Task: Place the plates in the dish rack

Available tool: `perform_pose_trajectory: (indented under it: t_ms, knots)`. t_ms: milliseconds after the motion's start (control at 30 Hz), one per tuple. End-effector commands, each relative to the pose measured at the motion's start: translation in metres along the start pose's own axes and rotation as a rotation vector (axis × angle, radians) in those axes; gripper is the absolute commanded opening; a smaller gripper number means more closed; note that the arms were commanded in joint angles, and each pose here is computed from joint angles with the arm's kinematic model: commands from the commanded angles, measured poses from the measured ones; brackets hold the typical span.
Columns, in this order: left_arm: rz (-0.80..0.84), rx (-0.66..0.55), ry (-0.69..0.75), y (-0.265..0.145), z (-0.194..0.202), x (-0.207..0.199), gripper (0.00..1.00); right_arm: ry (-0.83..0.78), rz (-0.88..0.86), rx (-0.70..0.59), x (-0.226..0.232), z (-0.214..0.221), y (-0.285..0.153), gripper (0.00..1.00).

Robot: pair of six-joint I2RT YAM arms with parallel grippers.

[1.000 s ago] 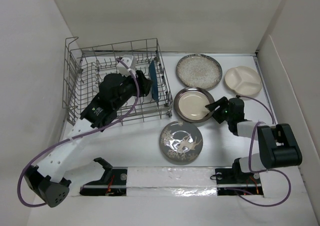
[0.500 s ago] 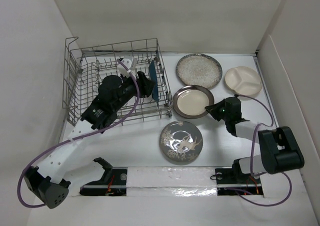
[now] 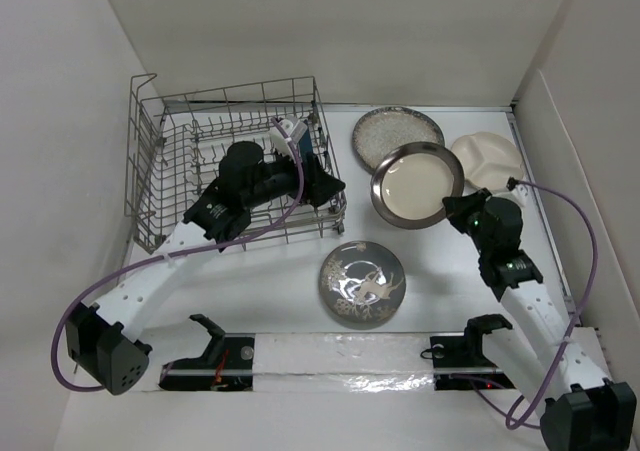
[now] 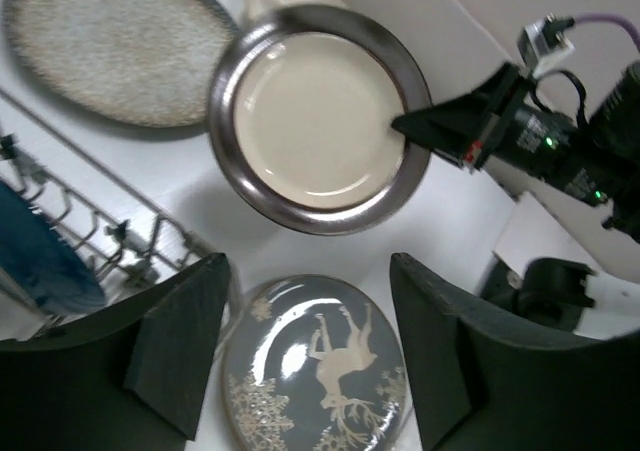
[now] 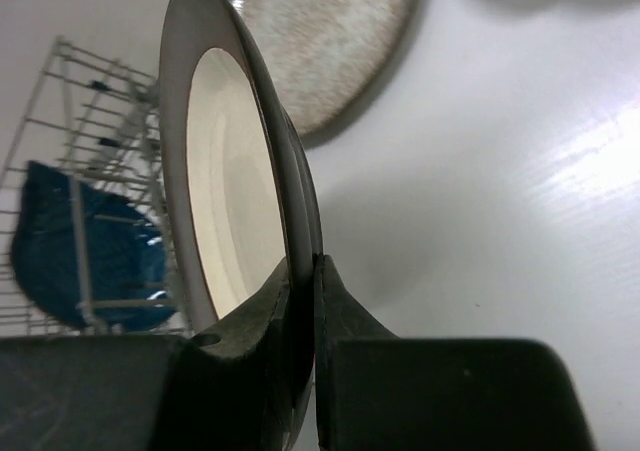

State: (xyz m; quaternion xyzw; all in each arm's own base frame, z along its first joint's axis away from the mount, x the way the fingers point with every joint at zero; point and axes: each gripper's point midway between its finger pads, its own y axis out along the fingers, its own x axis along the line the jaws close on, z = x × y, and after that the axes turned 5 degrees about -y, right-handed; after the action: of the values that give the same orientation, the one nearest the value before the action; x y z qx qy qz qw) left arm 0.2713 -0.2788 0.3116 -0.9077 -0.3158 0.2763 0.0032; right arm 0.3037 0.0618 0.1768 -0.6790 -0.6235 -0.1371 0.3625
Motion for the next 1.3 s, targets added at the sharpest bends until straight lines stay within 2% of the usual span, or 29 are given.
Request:
perform_pose_trajectory:
  t_ms: [0,100,267,467,533,700,1000,1133,1267]
  knots:
    - [0.217,-0.029,0.026,-0.006,-0.021,-0.042,0.63,-0.001,-0.335,-0.231,0.105,-0.092,-0.04,0.0]
    - [0.264,-0.011,0.024,-0.003,-0.02,-0.049,0.67,-0.024,-0.465,-0.19,0.138,-0.095,-0.048,0.0]
    - [0.204,-0.002,0.007,0.001,-0.013,-0.036,0.69,0.007,-0.685,-0.134,0.186,-0.096,-0.064,0.0]
    - [0.183,0.049,-0.044,0.01,-0.002,-0.024,0.73,0.039,-0.814,-0.032,0.217,-0.076,-0.069,0.0]
    - [0.116,0.057,-0.042,0.014,0.001,-0.011,0.73,0.053,-0.853,-0.011,0.224,-0.072,-0.072,0.0]
    - [-0.049,0.004,-0.005,0.007,-0.011,0.014,0.7,0.066,-0.863,-0.015,0.229,-0.074,-0.071,0.0]
    - [-0.153,-0.117,0.057,-0.022,-0.04,0.018,0.75,0.051,-0.827,-0.045,0.227,-0.079,-0.063,0.0]
    - [-0.234,-0.103,0.035,-0.018,-0.035,0.035,0.75,0.045,-0.855,-0.038,0.233,-0.078,-0.067,0.0]
    - [-0.236,-0.089,0.017,-0.011,-0.03,0.039,0.76,0.057,-0.905,-0.012,0.244,-0.069,-0.07,0.0]
